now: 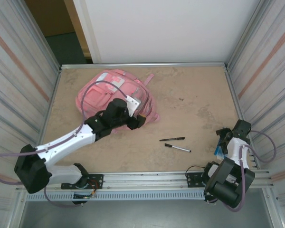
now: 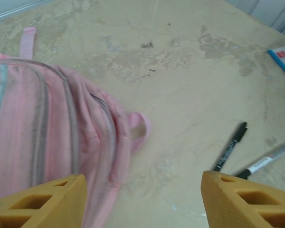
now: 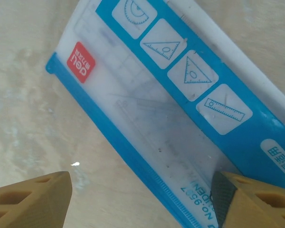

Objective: Pack the student bag

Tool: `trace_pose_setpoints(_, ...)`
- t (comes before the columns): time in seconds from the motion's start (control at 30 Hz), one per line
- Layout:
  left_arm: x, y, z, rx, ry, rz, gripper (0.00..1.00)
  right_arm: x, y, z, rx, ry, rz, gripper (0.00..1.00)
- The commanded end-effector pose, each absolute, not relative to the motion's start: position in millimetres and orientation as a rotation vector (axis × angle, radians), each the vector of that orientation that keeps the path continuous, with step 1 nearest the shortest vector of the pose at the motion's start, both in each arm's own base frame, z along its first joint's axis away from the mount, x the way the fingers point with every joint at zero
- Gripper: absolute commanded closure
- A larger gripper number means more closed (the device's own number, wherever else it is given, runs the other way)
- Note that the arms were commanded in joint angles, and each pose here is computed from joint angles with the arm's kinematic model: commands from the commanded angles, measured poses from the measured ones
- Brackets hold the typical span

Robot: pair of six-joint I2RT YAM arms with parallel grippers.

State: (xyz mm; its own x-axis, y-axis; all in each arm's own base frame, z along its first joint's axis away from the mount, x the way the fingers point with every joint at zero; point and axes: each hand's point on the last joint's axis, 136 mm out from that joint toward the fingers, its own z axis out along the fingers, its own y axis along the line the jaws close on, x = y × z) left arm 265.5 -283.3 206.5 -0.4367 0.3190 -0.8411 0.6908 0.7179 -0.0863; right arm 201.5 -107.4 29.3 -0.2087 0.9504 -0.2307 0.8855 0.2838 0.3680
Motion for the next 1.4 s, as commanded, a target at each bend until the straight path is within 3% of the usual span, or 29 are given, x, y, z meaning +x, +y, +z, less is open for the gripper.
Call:
trace_pose_setpoints(0.0,265.3,-271.0,206.5,0.603,2.055,-0.515,0.36,211.4,-82.2,9.8,1.611,2.232,0.377,0.24)
trace_pose_setpoints(0.43,252.9,-288.4,192.8,0.457,2.156,-0.612,0.37,311.1,34.5,25.6,0.941,2.561,0.504,0.25)
trace_pose_setpoints(0.67,245.5,-303.6,174.5,0.449,2.198,-0.628,0.38,347.6,111.7,19.4,0.709,2.644,0.768,0.30)
trace_pose_setpoints(0.93,242.0,-324.9,149.4,0.490,2.323,-0.621,0.38,354.5,193.5,24.4,0.505,2.717,0.927,0.28)
trace_pose_setpoints(1.37,247.9,-344.0,111.6,0.512,2.467,-0.564,0.49,322.1,210.0,70.6,0.511,2.709,1.100,0.27)
